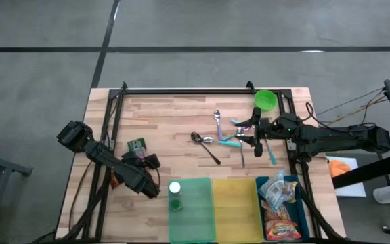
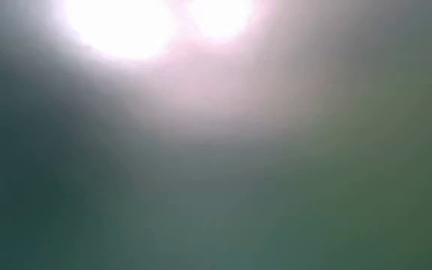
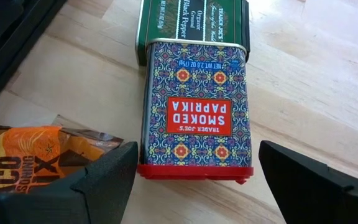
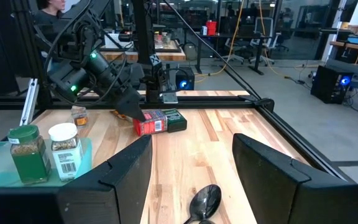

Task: Pick & Place Food Item
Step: Put the red seasoning can into the green bin

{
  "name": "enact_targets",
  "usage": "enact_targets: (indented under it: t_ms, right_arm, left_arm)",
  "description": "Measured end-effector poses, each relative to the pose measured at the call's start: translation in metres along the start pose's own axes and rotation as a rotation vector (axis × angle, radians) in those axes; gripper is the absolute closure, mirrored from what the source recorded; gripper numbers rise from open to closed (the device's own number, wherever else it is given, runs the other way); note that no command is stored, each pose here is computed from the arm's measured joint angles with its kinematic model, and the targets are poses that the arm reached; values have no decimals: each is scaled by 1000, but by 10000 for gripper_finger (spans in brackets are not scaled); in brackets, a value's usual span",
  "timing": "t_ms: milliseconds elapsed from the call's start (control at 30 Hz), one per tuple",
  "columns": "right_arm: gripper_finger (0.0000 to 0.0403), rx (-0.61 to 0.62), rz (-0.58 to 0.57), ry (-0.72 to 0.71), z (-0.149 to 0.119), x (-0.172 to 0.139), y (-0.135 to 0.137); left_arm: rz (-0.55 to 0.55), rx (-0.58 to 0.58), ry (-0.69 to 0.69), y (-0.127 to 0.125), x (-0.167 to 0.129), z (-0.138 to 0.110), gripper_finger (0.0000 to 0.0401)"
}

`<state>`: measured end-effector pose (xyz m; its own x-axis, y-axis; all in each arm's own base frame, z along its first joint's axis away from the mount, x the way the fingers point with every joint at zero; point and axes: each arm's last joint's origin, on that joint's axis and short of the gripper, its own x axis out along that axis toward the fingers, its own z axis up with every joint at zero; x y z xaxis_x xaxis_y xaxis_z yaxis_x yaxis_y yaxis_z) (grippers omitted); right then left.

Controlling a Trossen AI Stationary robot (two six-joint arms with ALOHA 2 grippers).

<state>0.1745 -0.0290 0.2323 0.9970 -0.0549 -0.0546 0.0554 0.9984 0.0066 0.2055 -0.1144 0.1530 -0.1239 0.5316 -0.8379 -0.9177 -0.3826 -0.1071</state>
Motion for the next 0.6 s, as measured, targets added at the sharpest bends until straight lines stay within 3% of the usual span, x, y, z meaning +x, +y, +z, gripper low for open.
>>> enact_targets:
  t_ms: [400,600]
  right_arm:
    - [181,0,0,0,0,0,0]
    - [181,0,0,0,0,0,0]
  left_arm:
    - [-15,5,39,-3,0,-4,63]
    - [-41,69,43,-4,0,-4,63]
